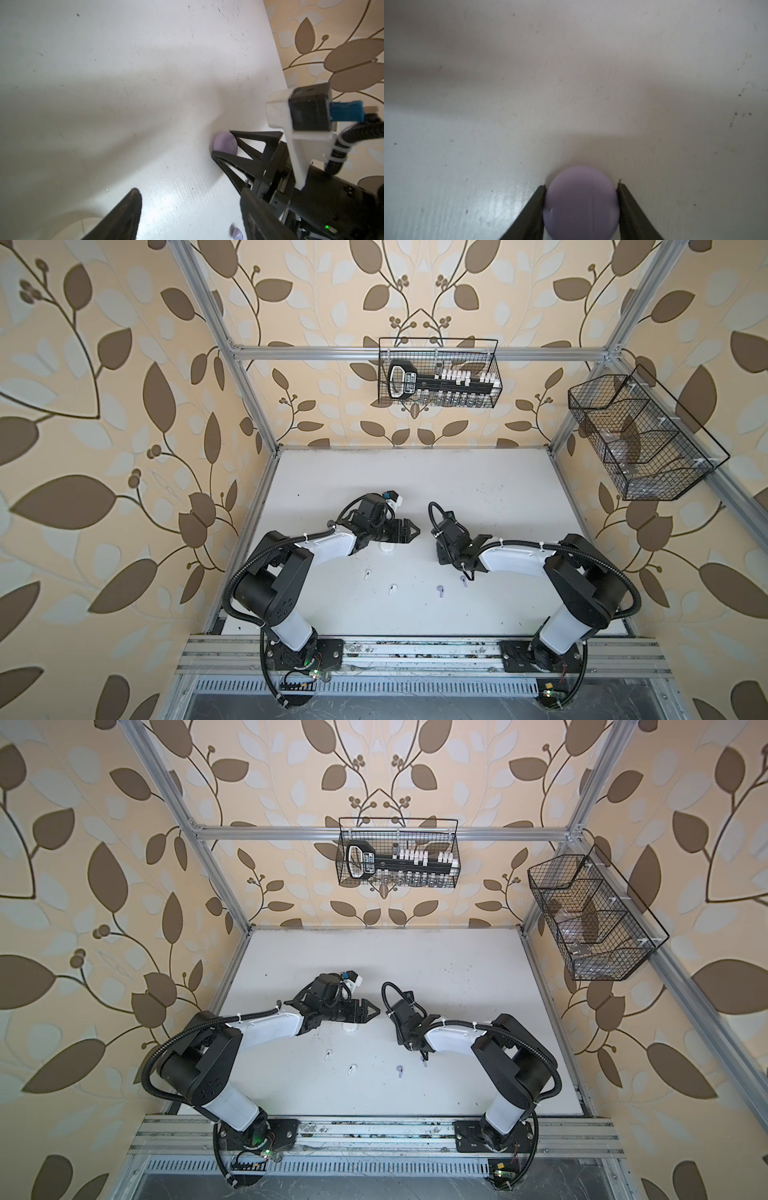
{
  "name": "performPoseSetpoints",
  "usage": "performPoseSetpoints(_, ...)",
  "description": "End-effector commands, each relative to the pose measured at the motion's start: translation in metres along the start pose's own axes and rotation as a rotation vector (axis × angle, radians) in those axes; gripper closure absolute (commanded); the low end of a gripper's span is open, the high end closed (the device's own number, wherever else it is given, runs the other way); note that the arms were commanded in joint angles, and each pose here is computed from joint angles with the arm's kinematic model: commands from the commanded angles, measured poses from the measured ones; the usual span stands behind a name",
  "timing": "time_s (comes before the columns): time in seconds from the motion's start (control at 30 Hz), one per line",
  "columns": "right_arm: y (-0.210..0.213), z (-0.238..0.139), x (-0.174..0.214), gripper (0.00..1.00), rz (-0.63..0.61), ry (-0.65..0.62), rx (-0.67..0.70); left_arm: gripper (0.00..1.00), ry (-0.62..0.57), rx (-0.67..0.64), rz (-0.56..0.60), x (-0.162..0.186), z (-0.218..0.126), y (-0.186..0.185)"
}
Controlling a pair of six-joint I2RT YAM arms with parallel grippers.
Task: Insert the wireless bluetooth earbuds into the charging case
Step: 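Close the right gripper on the lavender charging case, then lift the case with the right gripper while the left gripper grasps it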
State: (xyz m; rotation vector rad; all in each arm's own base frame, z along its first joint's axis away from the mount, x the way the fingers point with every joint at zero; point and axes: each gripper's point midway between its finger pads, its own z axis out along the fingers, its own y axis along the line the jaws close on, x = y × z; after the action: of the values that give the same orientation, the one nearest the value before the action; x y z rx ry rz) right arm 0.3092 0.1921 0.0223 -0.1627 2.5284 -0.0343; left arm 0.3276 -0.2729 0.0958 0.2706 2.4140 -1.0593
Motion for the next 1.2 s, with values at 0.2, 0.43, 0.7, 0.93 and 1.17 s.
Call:
performPoseSetpoints(0.2, 0.014, -0.042, 0.003, 0.74, -0.118, -0.11, -0.167, 0.23, 0.102, 0.273, -0.052, -0.001, 0.011, -0.045)
performPoseSetpoints(0.43, 0.023, -0.08, 0.007, 0.76, -0.206, -0.224, -0.252, 0.34, 0.153, 0.429, -0.11, 0.0, 0.016, -0.063)
performPoseSetpoints(0.7, 0.023, -0.093, 0.004, 0.77, -0.217, -0.268, -0.279, 0.46, 0.245, 0.611, -0.161, 0.008, 0.024, -0.091)
performPoseSetpoints(0.93, 0.023, -0.091, 0.004, 0.78, -0.229, -0.268, -0.253, 0.49, 0.269, 0.719, -0.2, 0.007, 0.025, -0.104)
performPoseSetpoints(1.17, 0.023, -0.088, -0.002, 0.78, -0.241, -0.271, -0.235, 0.49, 0.324, 0.724, -0.2, 0.019, 0.033, -0.11)
